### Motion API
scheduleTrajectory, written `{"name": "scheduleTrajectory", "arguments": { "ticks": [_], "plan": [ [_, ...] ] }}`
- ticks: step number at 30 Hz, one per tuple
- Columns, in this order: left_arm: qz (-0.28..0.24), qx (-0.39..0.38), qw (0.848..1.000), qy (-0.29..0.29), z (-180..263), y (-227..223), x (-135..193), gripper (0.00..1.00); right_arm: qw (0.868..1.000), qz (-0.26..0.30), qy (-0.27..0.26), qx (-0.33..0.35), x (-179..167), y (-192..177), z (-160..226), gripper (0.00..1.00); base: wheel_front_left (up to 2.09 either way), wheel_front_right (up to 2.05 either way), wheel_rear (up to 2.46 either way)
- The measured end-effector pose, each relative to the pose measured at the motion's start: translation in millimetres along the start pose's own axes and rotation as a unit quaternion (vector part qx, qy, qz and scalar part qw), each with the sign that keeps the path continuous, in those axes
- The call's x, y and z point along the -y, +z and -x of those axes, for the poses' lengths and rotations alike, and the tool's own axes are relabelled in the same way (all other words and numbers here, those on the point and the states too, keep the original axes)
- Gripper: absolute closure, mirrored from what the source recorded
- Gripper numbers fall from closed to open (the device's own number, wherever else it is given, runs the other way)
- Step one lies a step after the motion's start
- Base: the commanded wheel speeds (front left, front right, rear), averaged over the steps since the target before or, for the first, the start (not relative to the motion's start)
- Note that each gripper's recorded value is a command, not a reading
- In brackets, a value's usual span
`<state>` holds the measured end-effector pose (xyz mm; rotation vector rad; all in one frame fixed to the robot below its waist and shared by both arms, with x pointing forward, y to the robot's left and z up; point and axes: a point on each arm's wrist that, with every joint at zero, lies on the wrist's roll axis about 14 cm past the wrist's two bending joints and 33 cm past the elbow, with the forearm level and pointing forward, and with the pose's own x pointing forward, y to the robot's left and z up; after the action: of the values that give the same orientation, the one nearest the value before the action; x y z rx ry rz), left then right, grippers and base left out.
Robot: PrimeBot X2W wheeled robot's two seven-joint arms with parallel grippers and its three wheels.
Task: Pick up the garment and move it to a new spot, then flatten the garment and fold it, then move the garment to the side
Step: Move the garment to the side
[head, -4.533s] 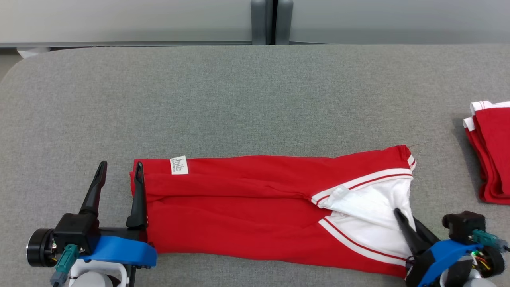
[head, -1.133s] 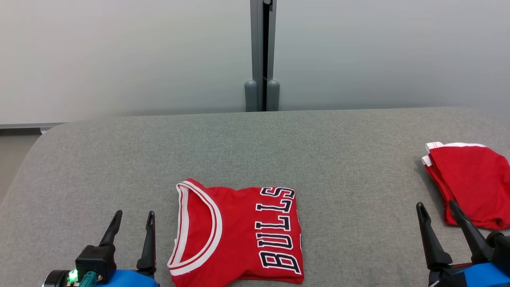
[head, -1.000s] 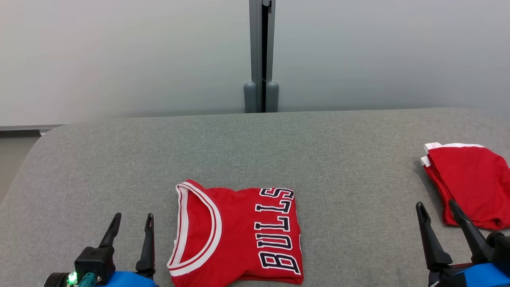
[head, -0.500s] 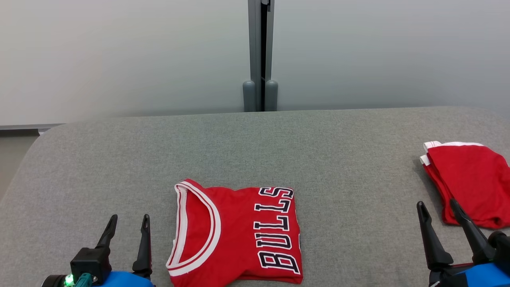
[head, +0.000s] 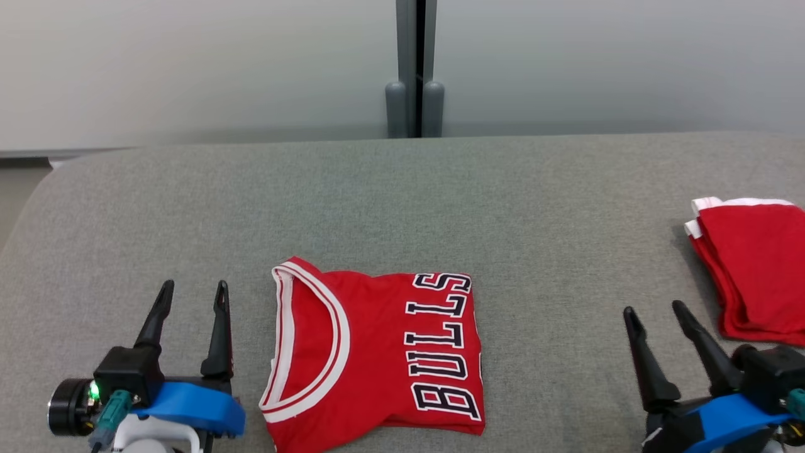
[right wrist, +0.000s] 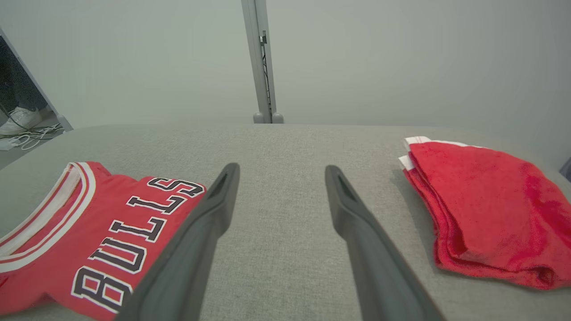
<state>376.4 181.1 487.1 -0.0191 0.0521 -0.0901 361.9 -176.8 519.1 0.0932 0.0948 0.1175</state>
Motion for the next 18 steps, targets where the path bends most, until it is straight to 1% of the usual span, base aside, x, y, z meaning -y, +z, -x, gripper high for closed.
{"name": "scheduleTrajectory", "arguments": {
  "ticks": [5, 8, 11, 14, 18],
  "plan": [
    [-0.003, 0.022, 1.0, 0.016, -18.6, 11.0, -11.1, 0.0, 0.996, -0.024, 0.066, -0.053, -41.8, -39.5, -29.3, 0.0, 0.0, 0.0, 0.0],
    [-0.001, 0.03, 0.999, 0.031, -24.1, 14.8, -20.1, 0.0, 0.988, -0.046, 0.113, -0.096, -75.6, -70.2, -42.2, 0.0, 0.0, 0.0, 0.0],
    [-0.004, 0.045, 0.998, 0.045, -26.7, 22.1, -28.1, 0.0, 0.978, -0.065, 0.147, -0.136, -102.4, -98.3, -49.8, 0.0, 0.0, 0.0, 0.0],
    [-0.006, 0.054, 0.997, 0.054, -25.9, 26.1, -33.5, 0.0, 0.969, -0.081, 0.163, -0.166, -118.3, -119.2, -55.6, 0.0, 0.0, 0.0, 0.0],
    [-0.008, 0.062, 0.996, 0.063, -24.3, 29.9, -38.5, 0.0, 0.957, -0.079, 0.172, -0.22, -126.7, -148.4, -54.9, 0.0, 0.0, 0.0, 0.0]
  ]
}}
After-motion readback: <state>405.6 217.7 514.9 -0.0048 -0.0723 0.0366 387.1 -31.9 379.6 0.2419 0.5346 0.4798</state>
